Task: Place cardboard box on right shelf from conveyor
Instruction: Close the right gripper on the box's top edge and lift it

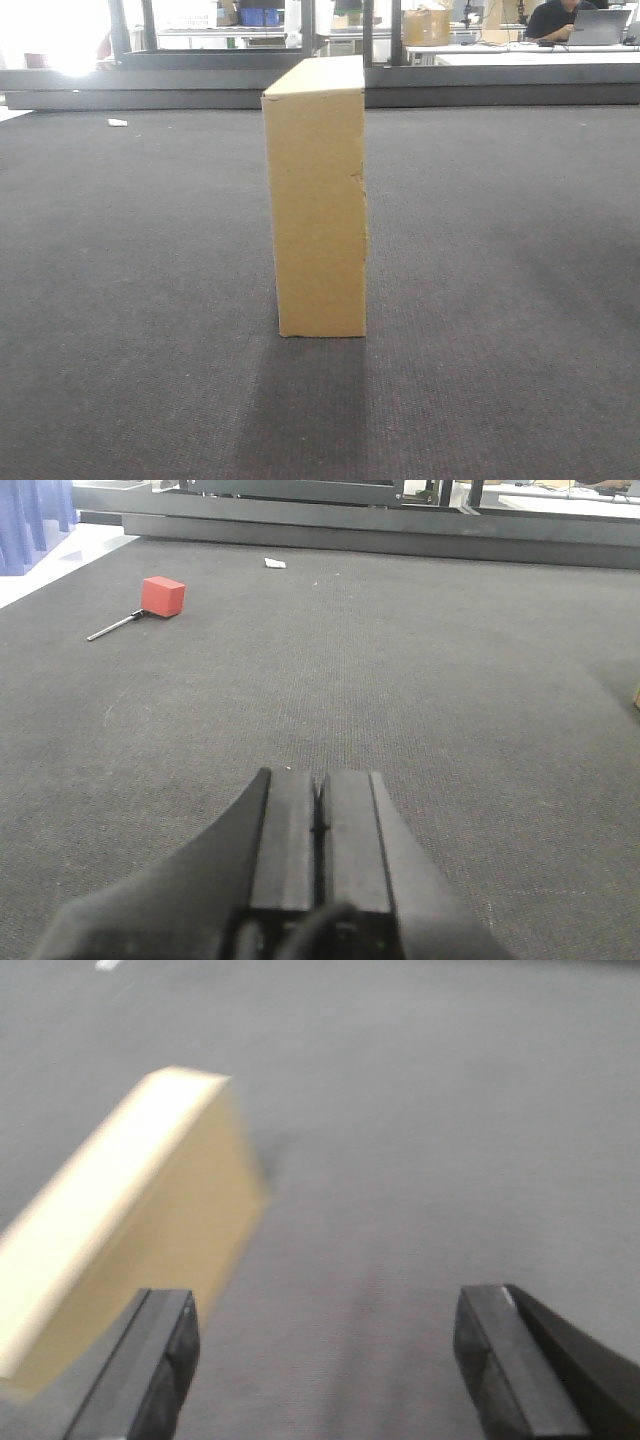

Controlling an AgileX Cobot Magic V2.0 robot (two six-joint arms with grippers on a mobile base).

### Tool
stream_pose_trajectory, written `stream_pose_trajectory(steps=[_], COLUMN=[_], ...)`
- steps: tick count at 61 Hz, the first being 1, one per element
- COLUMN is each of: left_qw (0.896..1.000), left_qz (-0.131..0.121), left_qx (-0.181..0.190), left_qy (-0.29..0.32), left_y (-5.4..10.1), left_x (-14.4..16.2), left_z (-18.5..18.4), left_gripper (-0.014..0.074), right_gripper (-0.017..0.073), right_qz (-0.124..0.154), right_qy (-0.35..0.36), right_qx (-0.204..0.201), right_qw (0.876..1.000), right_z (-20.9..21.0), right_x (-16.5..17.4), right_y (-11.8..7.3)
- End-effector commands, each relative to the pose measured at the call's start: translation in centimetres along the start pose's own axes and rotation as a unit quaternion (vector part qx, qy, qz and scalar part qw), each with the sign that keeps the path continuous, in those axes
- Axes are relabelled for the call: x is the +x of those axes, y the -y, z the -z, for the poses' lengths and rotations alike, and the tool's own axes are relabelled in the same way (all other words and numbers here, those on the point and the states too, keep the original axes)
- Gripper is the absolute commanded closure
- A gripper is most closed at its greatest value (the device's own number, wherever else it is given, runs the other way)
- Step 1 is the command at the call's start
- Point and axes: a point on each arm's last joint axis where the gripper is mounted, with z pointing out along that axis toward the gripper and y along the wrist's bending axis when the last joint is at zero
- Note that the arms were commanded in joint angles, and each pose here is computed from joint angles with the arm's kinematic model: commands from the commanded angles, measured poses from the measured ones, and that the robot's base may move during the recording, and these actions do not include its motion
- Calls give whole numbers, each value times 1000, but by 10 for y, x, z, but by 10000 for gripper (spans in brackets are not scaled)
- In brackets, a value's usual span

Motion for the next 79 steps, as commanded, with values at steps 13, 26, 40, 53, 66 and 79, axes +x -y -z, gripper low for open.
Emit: stream_pose_trajectory(steps=[13, 26, 40, 53, 66, 79], left_qw=[999, 999, 999, 999, 999, 999], left_qz=[3, 3, 3, 3, 3, 3], left_qx=[0, 0, 0, 0, 0, 0], left_qy=[46, 46, 46, 46, 46, 46], left_y=[0, 0, 0, 0, 0, 0], left_x=[-5, -5, -5, -5, -5, -5], left_z=[1, 1, 1, 1, 1, 1], left_gripper=[710, 710, 709, 709, 710, 709], right_gripper=[-63, -63, -63, -63, -63, -63], right_qz=[-41, -68, -96, -109, -104, -106], right_qy=[-68, -150, -173, -179, -190, -191], right_qx=[-66, -7, 43, 100, 114, 117], right_qw=[995, 986, 979, 973, 970, 969], right_z=[-58, -102, -133, -152, -166, -171], right_x=[-55, -62, -65, -64, -56, -54], right_y=[-67, -106, -135, -144, -146, -146])
